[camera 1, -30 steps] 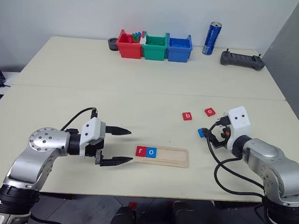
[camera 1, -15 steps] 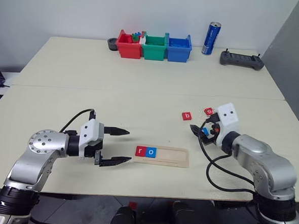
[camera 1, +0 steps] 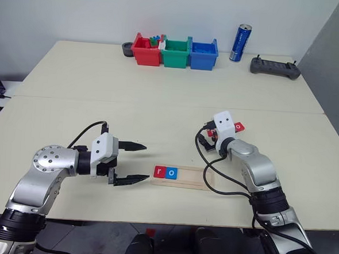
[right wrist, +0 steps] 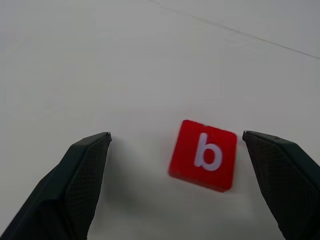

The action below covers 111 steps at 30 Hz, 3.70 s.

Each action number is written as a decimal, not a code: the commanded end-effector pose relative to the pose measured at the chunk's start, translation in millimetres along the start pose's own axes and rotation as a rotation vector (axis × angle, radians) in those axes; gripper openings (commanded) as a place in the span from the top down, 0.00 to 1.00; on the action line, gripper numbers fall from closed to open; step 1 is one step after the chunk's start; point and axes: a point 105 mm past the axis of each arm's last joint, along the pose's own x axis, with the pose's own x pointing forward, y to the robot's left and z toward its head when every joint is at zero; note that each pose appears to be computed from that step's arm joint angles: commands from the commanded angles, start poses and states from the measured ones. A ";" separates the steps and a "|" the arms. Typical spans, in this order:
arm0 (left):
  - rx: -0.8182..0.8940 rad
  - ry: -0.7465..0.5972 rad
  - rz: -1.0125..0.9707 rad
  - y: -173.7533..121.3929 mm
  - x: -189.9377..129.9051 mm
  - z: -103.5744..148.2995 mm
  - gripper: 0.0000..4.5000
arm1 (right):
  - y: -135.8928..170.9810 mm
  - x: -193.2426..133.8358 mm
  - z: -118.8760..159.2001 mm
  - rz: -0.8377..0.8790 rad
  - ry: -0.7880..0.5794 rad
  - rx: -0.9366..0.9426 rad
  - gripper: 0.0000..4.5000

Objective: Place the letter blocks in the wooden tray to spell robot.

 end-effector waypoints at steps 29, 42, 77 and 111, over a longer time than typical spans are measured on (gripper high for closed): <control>0.033 -0.002 -0.086 -14.6 -4.8 -2.4 0.00 | 0.2 -57.6 39.3 0.052 -0.172 0.001 0.68; 0.088 -0.002 -0.145 -20.9 -2.4 7.9 0.00 | 6.9 -156.9 -59.0 -0.029 0.114 0.006 0.68; 0.098 -0.005 -0.156 -17.1 7.1 -1.7 0.00 | -27.3 -161.1 -43.6 0.631 0.042 -0.395 0.01; 0.111 0.048 -0.123 -18.8 -0.9 -7.3 0.00 | 22.7 -130.0 -11.7 0.849 0.025 -0.586 0.69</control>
